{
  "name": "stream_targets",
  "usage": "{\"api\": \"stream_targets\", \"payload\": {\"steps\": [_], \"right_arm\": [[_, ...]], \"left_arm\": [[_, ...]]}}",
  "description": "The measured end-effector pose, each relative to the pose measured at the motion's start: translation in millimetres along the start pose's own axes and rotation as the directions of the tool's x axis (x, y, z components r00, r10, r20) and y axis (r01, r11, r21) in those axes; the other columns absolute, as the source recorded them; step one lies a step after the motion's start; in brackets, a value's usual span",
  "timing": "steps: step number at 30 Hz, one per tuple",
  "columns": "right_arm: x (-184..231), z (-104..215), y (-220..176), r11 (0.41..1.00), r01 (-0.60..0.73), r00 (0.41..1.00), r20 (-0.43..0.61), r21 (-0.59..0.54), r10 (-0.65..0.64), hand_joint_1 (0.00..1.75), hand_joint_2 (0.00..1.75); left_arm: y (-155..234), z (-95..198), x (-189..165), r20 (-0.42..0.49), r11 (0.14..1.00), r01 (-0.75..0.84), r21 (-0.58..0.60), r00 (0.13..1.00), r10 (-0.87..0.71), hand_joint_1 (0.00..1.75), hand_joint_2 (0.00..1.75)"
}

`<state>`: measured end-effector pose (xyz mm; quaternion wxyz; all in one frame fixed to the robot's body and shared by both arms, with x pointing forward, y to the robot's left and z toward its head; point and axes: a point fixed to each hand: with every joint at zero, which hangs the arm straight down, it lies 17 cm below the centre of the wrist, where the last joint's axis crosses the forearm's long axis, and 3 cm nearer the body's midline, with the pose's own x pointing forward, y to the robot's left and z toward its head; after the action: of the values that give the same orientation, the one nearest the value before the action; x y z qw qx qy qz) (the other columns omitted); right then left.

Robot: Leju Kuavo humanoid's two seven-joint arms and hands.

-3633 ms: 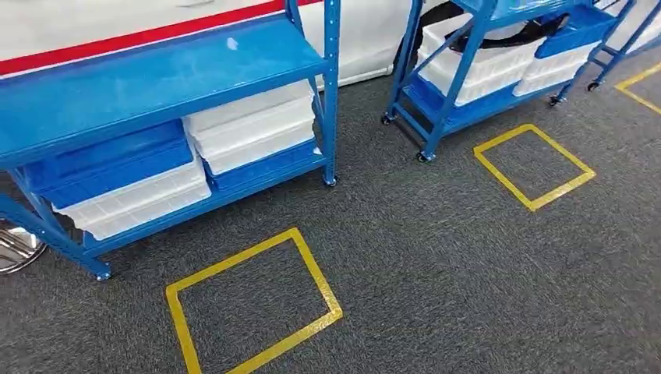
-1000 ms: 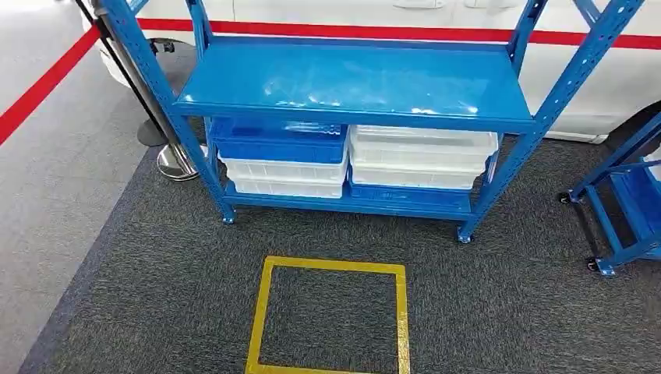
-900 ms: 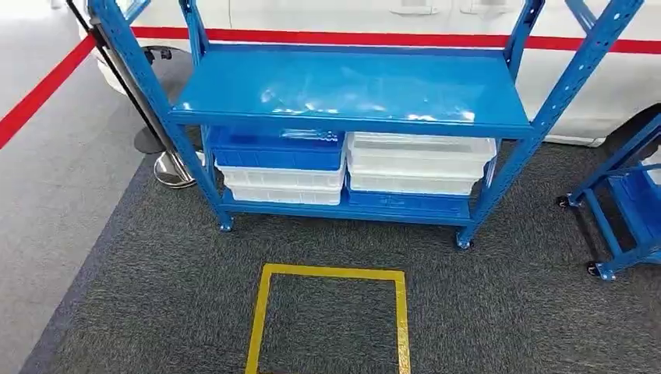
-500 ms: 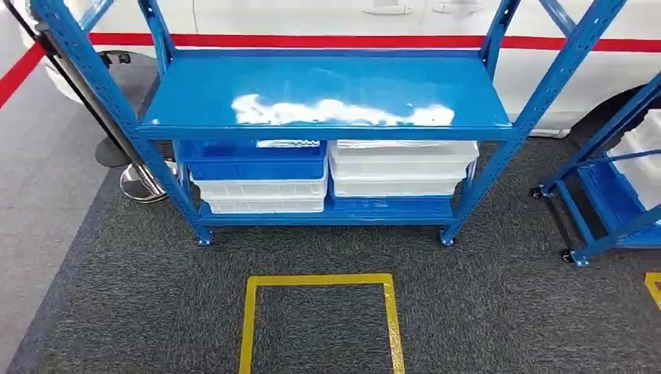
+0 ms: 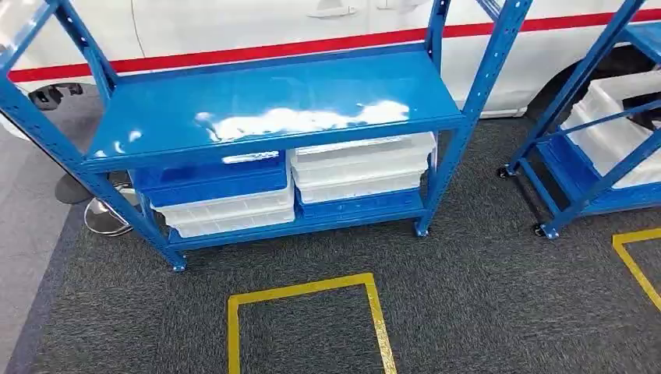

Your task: Take the parts from the cabinet and place them on the table.

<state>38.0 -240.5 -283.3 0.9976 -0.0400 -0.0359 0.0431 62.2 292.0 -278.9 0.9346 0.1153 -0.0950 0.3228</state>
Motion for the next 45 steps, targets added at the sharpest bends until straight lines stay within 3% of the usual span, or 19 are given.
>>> {"api": "stream_targets", "payload": {"steps": [45], "right_arm": [[-4.7,0.9,6.4,1.0,-0.024,1.0,-0.004,0.012,0.024,0.0,0.0]], "left_arm": [[2.9,-0.1,2.4,0.017,1.0,0.002,0.024,1.0,-0.003,0.0,0.0]]}}
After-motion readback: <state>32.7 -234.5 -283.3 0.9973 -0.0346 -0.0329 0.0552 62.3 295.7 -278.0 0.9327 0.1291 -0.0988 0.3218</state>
